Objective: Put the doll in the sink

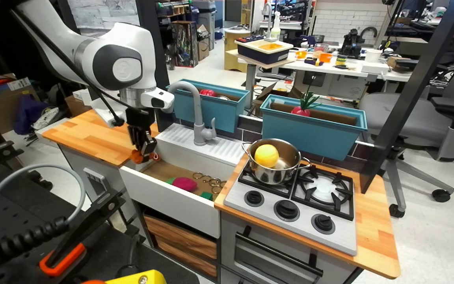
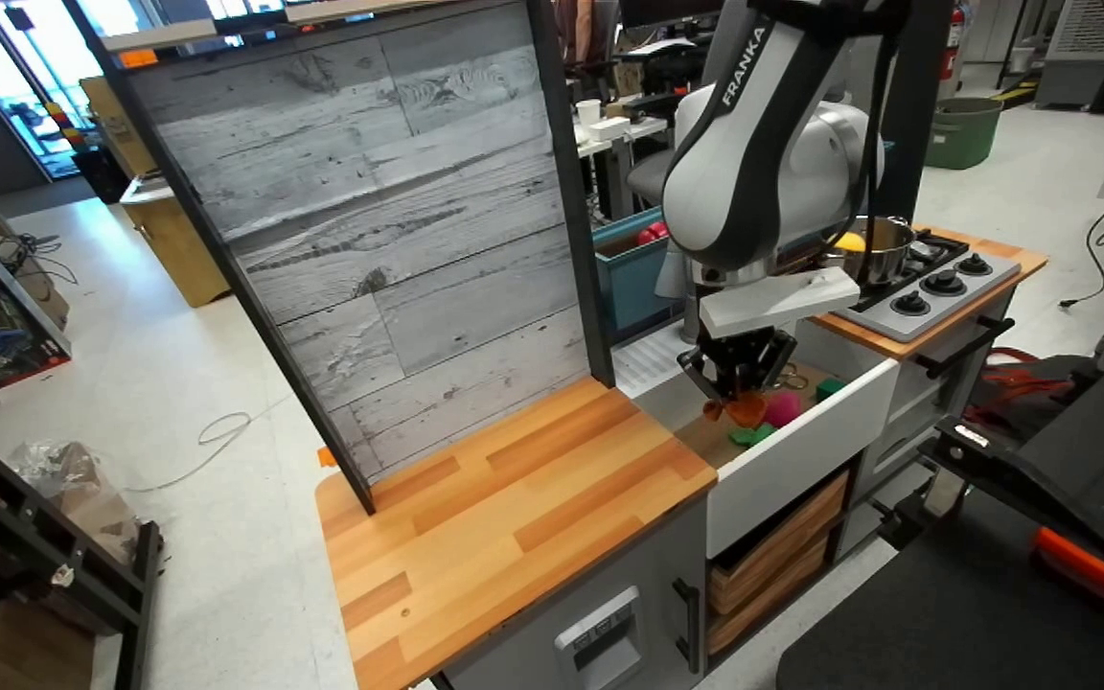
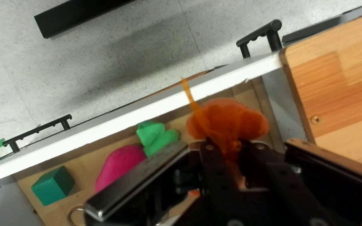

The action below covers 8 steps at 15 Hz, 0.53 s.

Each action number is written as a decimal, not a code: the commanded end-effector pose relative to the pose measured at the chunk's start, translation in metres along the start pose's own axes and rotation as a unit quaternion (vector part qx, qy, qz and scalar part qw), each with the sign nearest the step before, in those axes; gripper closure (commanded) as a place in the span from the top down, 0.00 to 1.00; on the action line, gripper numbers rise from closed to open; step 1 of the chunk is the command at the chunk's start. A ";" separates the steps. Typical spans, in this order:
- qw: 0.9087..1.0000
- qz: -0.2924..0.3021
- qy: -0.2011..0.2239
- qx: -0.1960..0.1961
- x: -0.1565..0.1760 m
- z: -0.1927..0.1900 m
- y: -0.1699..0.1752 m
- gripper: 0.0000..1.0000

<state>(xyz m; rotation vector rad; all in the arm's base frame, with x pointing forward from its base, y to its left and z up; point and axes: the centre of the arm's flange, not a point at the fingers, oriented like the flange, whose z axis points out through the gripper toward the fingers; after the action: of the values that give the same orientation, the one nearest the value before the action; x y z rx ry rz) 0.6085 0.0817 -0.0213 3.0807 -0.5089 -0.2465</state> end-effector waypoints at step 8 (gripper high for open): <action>0.997 0.036 0.061 -0.006 0.042 0.003 0.033 0.03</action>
<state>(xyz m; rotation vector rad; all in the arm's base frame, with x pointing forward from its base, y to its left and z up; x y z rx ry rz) 0.6285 0.0444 -0.0135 3.0414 -0.5894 -0.0937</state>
